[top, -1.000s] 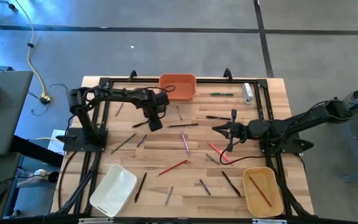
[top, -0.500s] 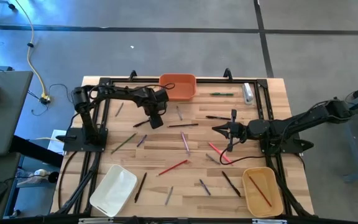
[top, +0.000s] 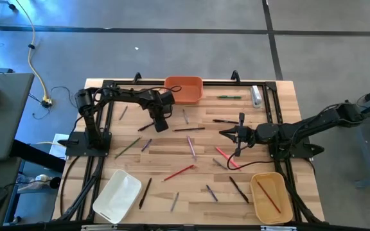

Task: Sort crayons/erasers/pens/pencils in bins
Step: Put the black pen into the white bin

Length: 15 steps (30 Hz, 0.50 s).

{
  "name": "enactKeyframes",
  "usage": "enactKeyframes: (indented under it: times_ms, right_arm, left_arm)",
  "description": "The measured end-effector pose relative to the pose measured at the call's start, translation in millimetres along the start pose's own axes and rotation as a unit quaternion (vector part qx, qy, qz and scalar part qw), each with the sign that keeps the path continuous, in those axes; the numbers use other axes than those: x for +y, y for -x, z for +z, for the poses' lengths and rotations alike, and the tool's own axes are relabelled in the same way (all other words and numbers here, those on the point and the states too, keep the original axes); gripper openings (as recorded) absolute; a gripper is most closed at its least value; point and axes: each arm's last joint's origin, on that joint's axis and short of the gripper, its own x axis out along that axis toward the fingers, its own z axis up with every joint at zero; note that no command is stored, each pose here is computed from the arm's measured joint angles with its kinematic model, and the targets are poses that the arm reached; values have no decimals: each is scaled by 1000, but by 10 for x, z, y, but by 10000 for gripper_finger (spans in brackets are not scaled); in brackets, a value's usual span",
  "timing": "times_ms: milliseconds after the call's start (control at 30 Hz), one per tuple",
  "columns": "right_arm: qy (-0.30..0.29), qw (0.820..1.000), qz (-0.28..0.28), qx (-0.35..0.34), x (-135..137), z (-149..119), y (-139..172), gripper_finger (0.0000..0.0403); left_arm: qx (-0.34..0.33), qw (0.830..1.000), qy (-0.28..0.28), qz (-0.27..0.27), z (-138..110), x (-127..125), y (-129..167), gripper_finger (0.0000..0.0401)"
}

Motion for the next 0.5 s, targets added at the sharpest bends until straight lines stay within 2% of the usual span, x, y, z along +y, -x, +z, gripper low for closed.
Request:
enactKeyframes:
  times_ms: [100,367,500]
  right_arm:
    - [0,1000,0,0,0,0,0,0]
    - [0,1000,0,0,0,0,0,0]
    - [0,1000,0,0,0,0,0,0]
  left_arm:
    - [0,1000,-8,0,2,-36,1,12]
    - [5,1000,-11,2,123,-96,122,8]
    - [-18,999,-1,-37,223,-197,229,6]
